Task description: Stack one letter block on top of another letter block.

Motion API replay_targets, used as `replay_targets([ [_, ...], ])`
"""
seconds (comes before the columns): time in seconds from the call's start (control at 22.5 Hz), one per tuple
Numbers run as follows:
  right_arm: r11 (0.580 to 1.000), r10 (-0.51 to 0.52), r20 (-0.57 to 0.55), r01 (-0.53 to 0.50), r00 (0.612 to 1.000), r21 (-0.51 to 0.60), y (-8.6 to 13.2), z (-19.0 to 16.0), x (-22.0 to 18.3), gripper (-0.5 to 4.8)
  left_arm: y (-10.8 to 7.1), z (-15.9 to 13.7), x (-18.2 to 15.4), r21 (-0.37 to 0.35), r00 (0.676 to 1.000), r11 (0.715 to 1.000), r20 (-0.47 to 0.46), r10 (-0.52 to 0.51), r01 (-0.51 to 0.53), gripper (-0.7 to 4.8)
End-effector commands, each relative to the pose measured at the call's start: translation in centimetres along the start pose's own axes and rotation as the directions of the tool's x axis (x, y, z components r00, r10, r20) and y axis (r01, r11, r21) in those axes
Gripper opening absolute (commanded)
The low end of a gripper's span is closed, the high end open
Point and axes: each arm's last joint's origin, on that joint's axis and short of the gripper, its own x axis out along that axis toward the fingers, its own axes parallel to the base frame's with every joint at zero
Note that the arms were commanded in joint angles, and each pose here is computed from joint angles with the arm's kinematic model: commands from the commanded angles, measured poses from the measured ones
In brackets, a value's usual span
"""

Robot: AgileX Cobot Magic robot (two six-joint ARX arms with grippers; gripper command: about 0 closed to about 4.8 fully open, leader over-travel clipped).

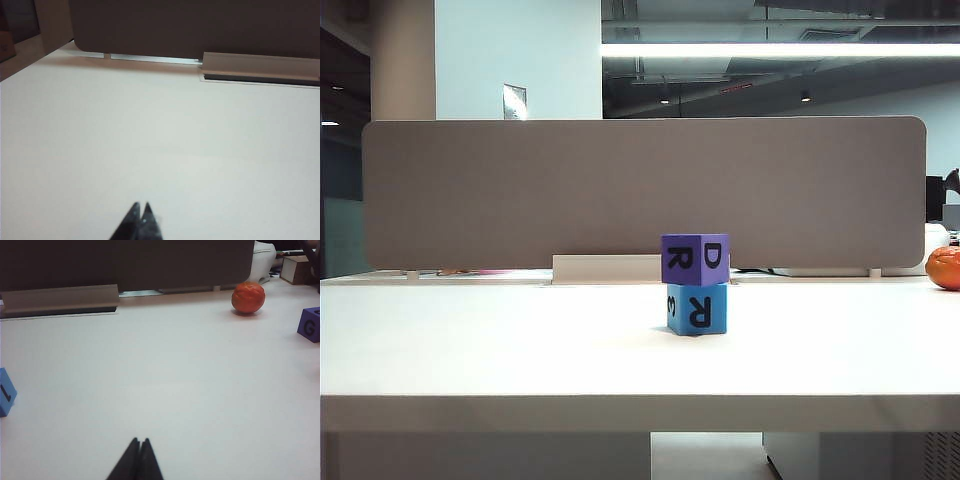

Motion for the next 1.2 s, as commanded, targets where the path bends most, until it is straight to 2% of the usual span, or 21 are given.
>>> replay_targets([
  [0.04, 1.0, 0.002, 0.004, -0.002, 1.0, -0.003, 0.0, -0.1, 0.03, -0.08, 0.01, 0.29, -0.02, 0.029, 1.0, 1.0, 0.022, 0.004, -0.005, -0.06],
  [0.18, 1.0, 0.002, 0.004, -0.002, 1.0, -0.003, 0.0, -0.1, 0.03, -0.08, 0.01, 0.28, -0.02, 0.048, 1.0, 0.999, 0.022, 0.005, -0.006, -0.06],
  [1.2, 1.0, 0.002, 0.004, -0.002, 1.0, -0.003, 0.0, -0.1, 0.03, -0.08, 0.01, 0.28, -0.02, 0.048, 1.0, 0.999, 0.021, 0.001, -0.003, -0.06],
])
